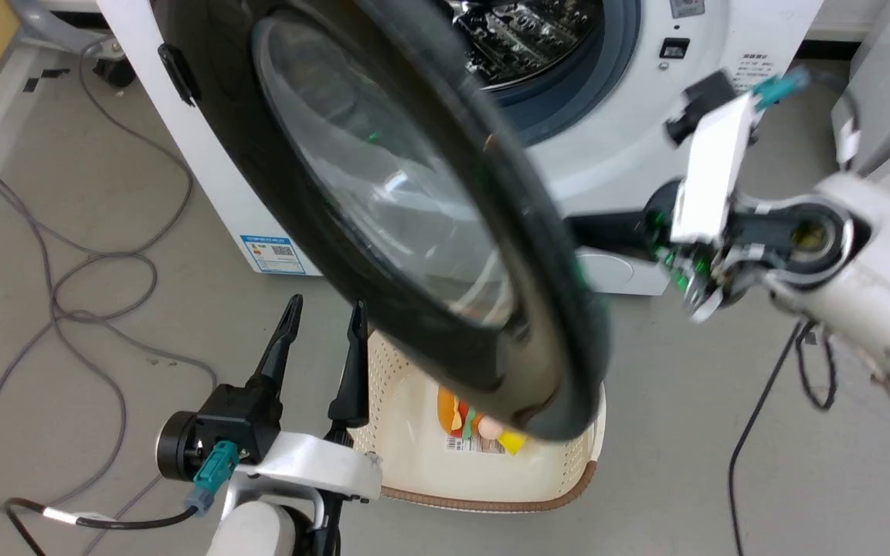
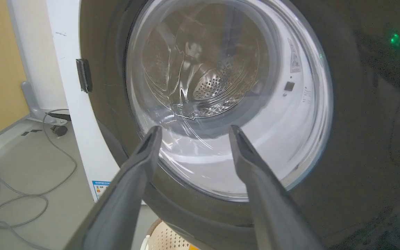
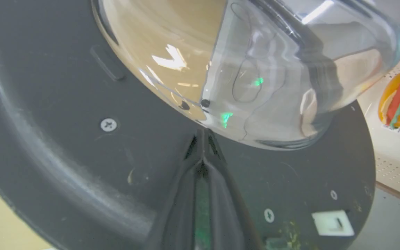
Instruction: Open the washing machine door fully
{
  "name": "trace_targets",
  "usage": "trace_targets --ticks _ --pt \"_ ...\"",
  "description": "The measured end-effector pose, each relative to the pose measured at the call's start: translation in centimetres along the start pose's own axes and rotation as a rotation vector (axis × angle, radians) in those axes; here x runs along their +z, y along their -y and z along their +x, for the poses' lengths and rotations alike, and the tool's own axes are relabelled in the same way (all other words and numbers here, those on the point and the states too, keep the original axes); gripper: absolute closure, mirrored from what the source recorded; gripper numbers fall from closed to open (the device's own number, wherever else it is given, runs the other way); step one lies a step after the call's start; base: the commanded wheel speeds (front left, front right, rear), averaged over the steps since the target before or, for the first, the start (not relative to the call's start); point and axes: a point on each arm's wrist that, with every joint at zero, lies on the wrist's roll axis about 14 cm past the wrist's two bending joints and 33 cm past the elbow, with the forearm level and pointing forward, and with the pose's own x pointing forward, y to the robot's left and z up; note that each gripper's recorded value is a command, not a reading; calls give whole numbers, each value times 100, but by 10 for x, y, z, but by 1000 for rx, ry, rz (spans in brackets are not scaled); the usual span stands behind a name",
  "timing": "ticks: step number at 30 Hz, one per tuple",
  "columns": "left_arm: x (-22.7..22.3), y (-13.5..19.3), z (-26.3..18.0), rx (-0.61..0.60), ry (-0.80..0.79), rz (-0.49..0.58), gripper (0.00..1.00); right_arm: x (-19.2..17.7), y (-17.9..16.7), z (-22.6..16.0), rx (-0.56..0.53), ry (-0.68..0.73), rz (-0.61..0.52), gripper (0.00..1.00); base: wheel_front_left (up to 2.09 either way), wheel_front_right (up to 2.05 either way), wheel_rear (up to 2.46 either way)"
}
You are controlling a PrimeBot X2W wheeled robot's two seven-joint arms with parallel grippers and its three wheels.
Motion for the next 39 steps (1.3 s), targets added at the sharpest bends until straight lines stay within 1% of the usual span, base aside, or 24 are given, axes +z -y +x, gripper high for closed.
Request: trace_targets --ticks 7,8,12,16,17,18,20,21,22,25,31,37,39 --pt "-2 -3 -7 10 -12 9 0 -44 -26 9 114 -62 -4 100 0 0 0" --pt "-2 -4 -8 10 -12 9 0 -55 -32 12 145 -80 5 100 0 0 0" --pt "-1 -6 -10 16 -10 12 0 -72 -38 16 178 -103 20 100 0 0 0" --pt "0 -8 -10 20 -10 13 0 -80 -38 18 192 -101 49 100 0 0 0" --pt "0 -8 -11 21 -9 13 0 -82 -40 19 216 -73 91 100 0 0 0" --pt "0 -8 -11 21 -10 13 0 -79 -42 19 233 -45 108 100 0 0 0" --pt "-1 -8 -10 20 -11 13 0 -66 -46 18 267 56 149 100 0 0 0" --pt "-1 -8 -10 21 -12 12 0 -58 -46 16 282 114 171 69 0 0 0" --pt "-2 -7 -10 19 -13 12 0 -50 -45 12 296 177 195 0 0 0 0" --pt "-3 -6 -8 15 -16 10 0 -33 -41 -2 342 347 285 0 0 0 0" --pt "-8 -3 -7 1 -26 33 0 -25 -4 -44 347 658 434 0 0 0 0" --pt "-15 -6 -10 0 -50 49 0 -30 46 -99 254 975 505 0 0 0 0" --pt "-18 -7 -13 4 -62 51 0 -36 67 -116 190 1063 508 0 0 0 0"
